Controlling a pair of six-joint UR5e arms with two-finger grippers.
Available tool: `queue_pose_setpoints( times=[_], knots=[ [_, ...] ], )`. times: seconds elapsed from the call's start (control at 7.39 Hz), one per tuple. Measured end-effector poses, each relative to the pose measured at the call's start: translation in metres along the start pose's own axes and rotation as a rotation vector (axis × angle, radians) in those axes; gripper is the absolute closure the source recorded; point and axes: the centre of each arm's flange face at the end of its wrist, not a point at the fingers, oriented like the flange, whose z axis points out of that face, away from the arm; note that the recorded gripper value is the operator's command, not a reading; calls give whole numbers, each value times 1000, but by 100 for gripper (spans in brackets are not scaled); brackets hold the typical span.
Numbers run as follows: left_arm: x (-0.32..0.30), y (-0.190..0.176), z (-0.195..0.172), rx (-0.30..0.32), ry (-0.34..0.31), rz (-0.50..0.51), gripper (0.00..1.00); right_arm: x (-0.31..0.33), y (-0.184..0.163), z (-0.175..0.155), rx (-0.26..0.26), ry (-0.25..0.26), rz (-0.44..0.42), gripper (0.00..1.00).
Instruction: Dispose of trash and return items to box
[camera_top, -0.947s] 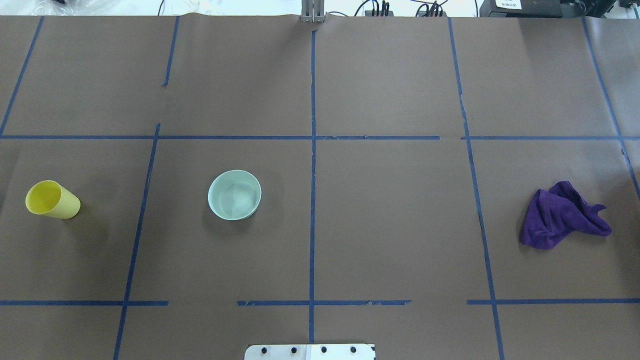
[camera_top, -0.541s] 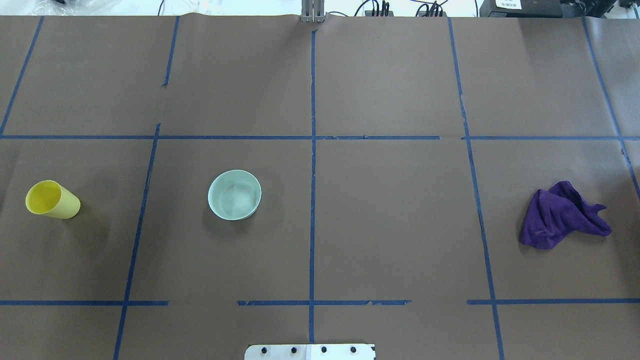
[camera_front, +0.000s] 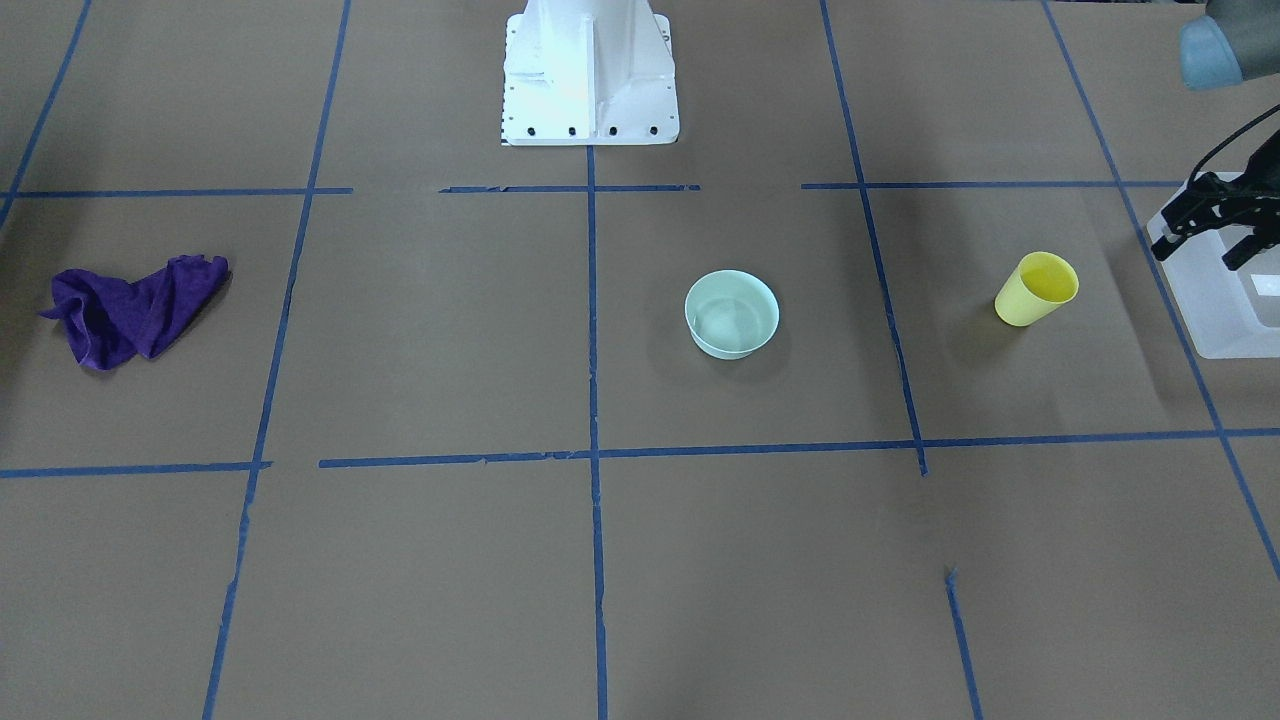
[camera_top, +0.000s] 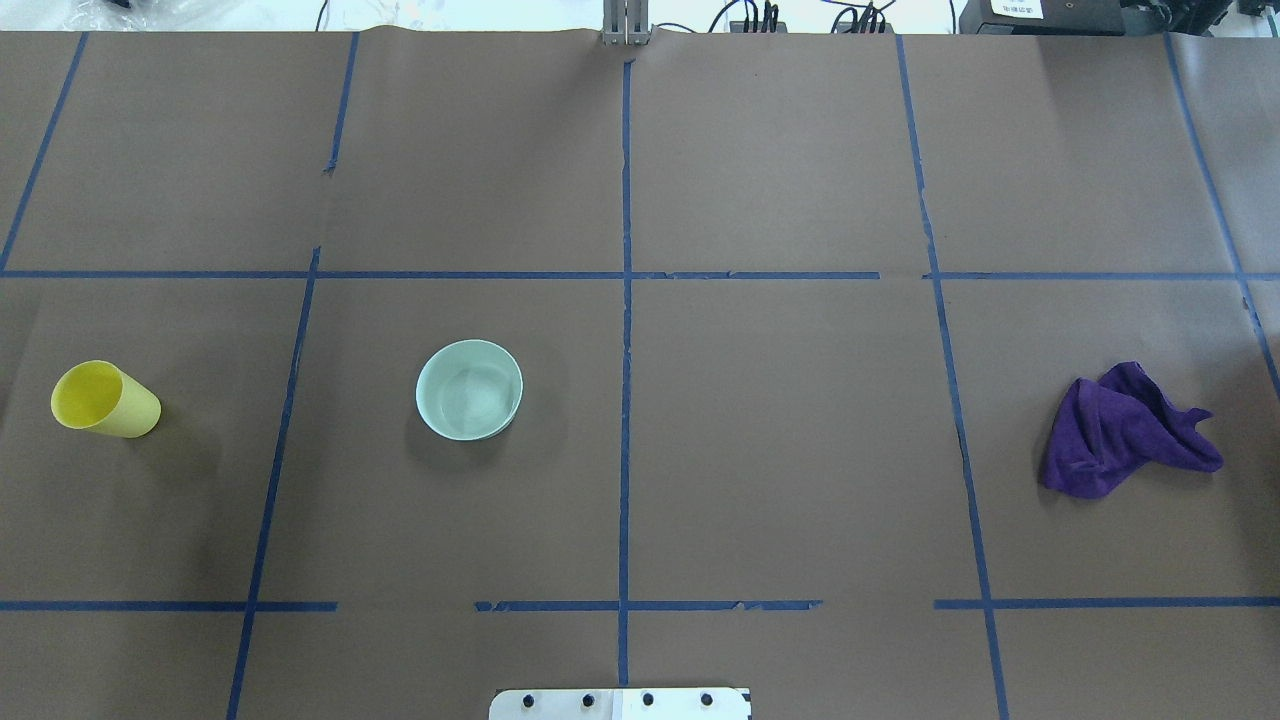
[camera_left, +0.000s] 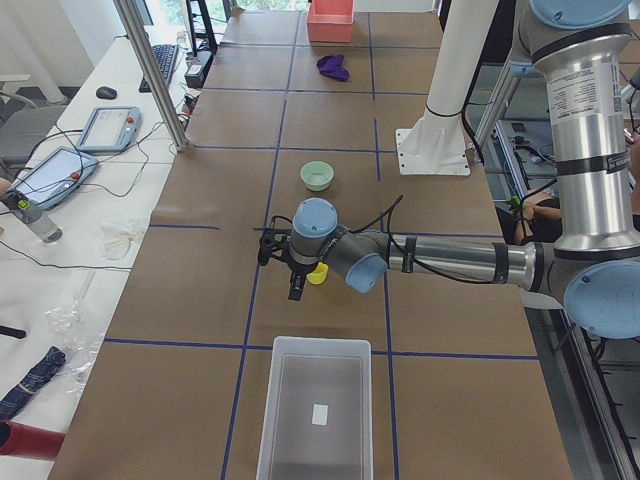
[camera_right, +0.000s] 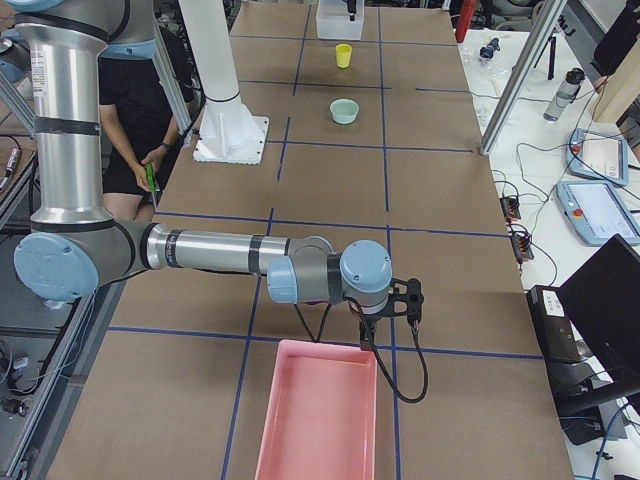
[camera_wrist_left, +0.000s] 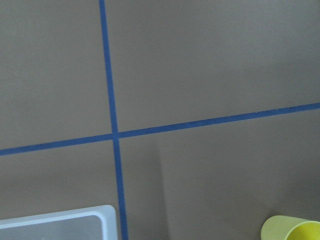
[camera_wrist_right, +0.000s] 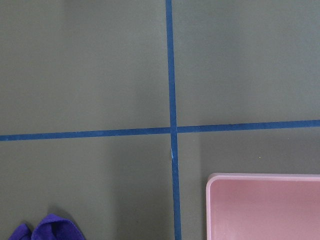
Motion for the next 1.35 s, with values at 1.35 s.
queue_pose_setpoints(
  times=[1.35],
  knots=[
    [30, 40, 92, -74, 4, -58, 16, -2, -2, -2, 4, -1, -7, 0]
  ],
)
